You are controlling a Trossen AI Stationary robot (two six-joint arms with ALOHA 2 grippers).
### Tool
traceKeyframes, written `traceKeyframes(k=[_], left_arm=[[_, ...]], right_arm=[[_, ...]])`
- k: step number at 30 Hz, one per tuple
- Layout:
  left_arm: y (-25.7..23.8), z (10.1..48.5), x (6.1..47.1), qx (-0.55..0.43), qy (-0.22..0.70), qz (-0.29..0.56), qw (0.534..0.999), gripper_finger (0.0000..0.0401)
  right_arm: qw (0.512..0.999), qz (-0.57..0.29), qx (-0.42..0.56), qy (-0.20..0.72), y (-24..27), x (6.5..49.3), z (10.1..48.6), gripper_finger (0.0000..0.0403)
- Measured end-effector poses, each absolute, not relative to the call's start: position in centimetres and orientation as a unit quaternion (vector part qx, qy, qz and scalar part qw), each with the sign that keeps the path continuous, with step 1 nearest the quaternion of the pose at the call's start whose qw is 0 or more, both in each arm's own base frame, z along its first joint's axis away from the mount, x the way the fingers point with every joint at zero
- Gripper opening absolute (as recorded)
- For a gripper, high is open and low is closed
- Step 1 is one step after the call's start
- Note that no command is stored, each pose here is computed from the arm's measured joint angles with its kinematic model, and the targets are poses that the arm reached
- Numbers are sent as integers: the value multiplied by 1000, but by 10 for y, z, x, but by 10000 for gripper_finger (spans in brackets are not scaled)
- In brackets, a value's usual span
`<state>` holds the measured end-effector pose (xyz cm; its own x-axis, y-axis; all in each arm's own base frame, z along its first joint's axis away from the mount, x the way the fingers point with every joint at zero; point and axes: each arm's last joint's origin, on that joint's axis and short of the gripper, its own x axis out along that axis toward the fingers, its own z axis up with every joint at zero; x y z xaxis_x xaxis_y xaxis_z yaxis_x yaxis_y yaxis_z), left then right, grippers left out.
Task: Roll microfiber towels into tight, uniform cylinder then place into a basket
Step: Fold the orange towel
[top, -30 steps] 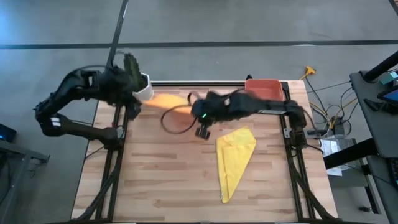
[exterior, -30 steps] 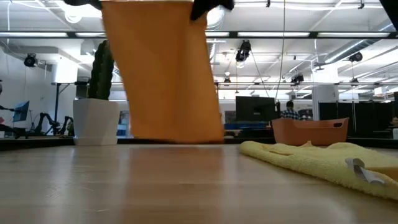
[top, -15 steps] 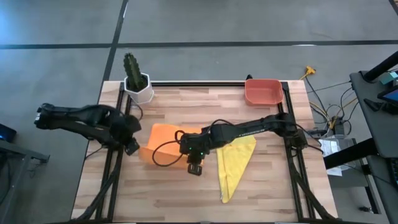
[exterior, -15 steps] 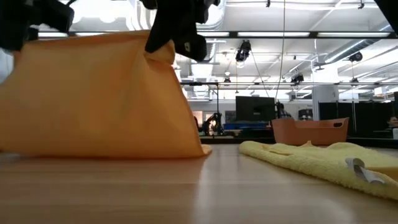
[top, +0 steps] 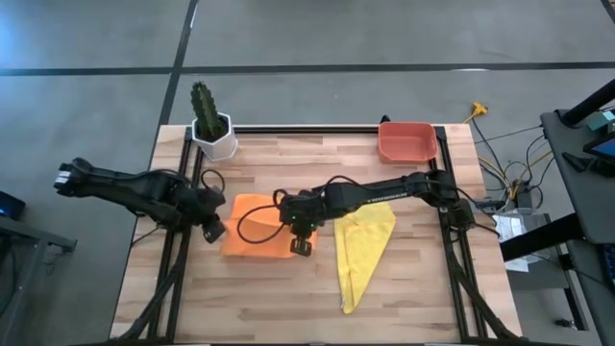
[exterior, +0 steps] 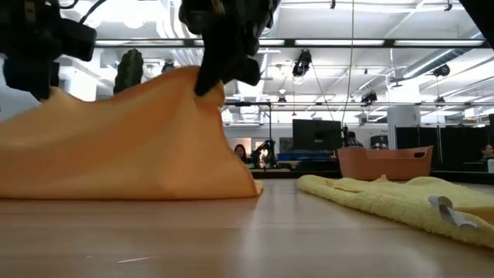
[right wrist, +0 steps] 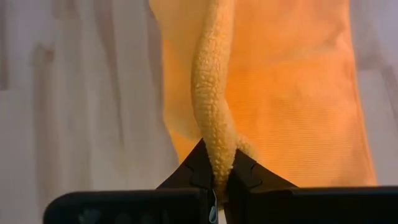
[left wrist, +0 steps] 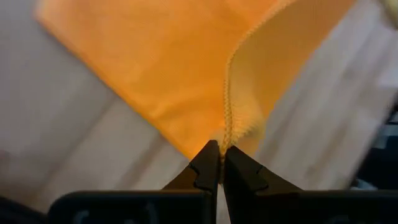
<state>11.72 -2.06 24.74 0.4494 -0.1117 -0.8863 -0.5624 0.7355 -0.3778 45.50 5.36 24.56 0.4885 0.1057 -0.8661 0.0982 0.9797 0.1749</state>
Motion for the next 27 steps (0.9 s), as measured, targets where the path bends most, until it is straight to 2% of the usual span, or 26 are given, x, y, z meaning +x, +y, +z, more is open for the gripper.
traceKeyframes(k=[8, 14, 20, 27], left_arm=[[-17, 229, 130, -227, 518, 221, 795, 0], [-18, 202, 139, -175, 567, 220, 774, 0], [-19, 197, 143, -168, 585, 227, 760, 0], [-16, 208, 137, -166, 562, 237, 774, 0]], right_arm=[[833, -36, 115, 540, 27, 449, 219, 9], [825, -33, 106, 555, 24, 444, 207, 9], [823, -45, 133, 551, 23, 446, 213, 9], [832, -39, 143, 535, 30, 450, 231, 9]])
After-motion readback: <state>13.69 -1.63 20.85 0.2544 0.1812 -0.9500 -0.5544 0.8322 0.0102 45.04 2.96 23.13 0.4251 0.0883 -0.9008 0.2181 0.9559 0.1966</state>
